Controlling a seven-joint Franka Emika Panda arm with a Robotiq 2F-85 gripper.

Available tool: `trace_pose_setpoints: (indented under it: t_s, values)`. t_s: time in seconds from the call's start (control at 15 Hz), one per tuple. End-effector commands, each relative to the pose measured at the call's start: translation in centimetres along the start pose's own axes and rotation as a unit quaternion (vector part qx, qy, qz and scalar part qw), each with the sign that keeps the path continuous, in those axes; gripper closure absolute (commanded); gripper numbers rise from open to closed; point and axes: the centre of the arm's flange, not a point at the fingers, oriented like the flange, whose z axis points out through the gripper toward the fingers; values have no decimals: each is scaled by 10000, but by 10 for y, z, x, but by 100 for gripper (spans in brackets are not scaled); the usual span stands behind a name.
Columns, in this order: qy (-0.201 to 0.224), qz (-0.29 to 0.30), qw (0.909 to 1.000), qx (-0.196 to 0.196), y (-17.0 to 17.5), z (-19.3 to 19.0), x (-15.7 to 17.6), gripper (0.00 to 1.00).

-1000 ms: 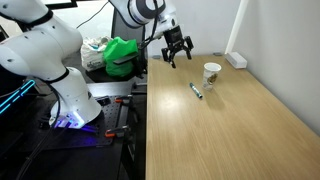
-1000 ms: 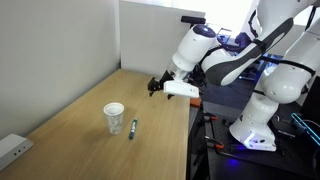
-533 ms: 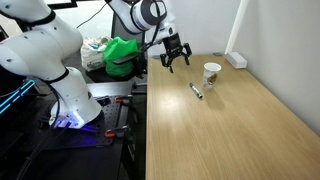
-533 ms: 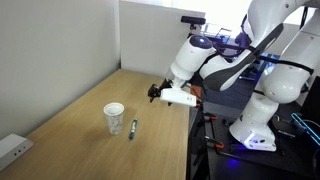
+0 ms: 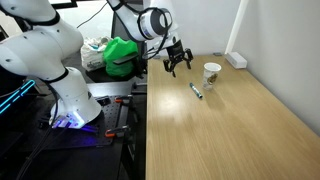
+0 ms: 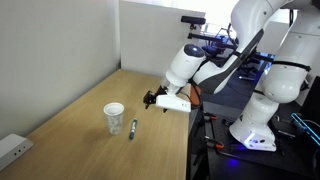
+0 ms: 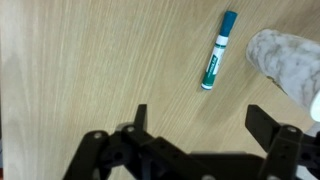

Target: Put the green marker inside the white cup

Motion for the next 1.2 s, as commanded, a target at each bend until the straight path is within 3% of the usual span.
trace_pose_setpoints:
  t_s: [0.0, 1.13]
  values:
    - [-288, 190, 9994, -52, -19, 27, 0, 0]
    - [-602, 434, 9970, -231, -62, 105, 20, 0]
